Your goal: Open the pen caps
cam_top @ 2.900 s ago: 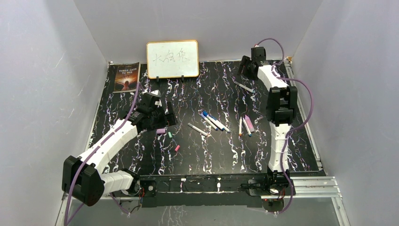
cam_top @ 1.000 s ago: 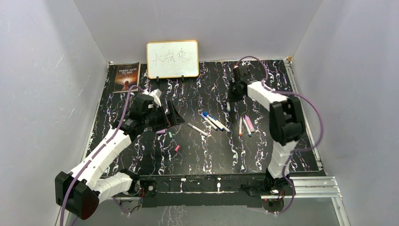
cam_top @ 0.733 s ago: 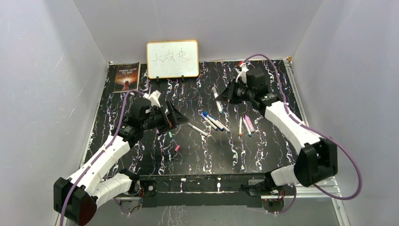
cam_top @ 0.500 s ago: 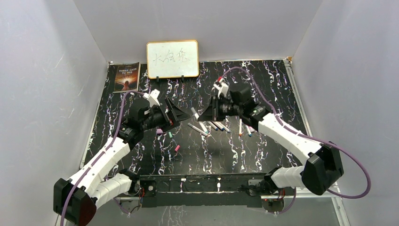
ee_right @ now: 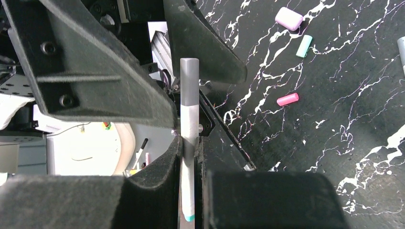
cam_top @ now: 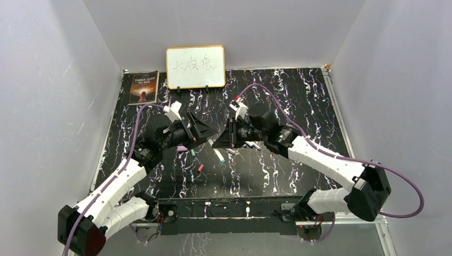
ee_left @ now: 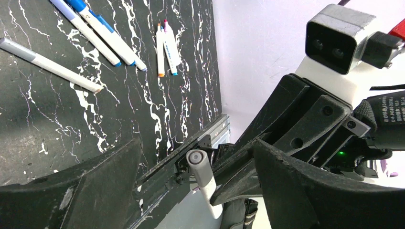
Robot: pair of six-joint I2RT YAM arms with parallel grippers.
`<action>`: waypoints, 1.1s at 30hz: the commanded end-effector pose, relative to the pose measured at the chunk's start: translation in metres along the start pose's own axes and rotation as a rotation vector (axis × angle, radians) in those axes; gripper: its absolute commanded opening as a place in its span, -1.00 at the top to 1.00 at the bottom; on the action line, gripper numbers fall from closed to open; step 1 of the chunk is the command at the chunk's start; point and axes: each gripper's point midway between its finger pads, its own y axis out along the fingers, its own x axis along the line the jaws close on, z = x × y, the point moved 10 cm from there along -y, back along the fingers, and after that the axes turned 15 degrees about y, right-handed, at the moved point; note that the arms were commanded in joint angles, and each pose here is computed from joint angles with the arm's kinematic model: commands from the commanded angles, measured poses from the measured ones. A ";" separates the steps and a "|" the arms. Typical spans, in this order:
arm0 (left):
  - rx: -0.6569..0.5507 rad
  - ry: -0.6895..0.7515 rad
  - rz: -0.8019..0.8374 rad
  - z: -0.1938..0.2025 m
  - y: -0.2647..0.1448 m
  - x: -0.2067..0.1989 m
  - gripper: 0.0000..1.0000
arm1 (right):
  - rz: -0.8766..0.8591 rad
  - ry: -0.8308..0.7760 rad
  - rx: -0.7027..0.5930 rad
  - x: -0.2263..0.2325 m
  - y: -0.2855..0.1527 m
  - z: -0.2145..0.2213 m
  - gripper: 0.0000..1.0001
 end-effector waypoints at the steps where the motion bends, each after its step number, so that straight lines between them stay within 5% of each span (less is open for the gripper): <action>1: -0.010 0.001 0.006 0.003 -0.001 -0.002 -0.64 | -0.067 -0.041 -0.085 0.026 0.008 -0.014 1.00; 17: -0.006 0.002 -0.056 0.005 0.001 0.005 0.37 | -0.029 -0.019 -0.102 0.018 0.010 -0.011 1.00; 20: -0.005 -0.004 -0.065 0.006 0.003 0.008 0.71 | -0.028 -0.019 -0.099 0.017 0.011 -0.011 1.00; 26: -0.002 -0.012 -0.073 0.007 0.005 0.011 0.98 | -0.024 -0.018 -0.085 0.015 0.014 -0.010 1.00; 31: -0.004 -0.018 -0.071 0.007 0.006 0.010 1.00 | -0.009 -0.019 -0.085 0.011 0.016 -0.010 0.32; 33: -0.004 -0.018 -0.069 0.007 0.006 0.010 1.00 | 0.000 -0.020 -0.086 0.010 0.018 -0.011 0.20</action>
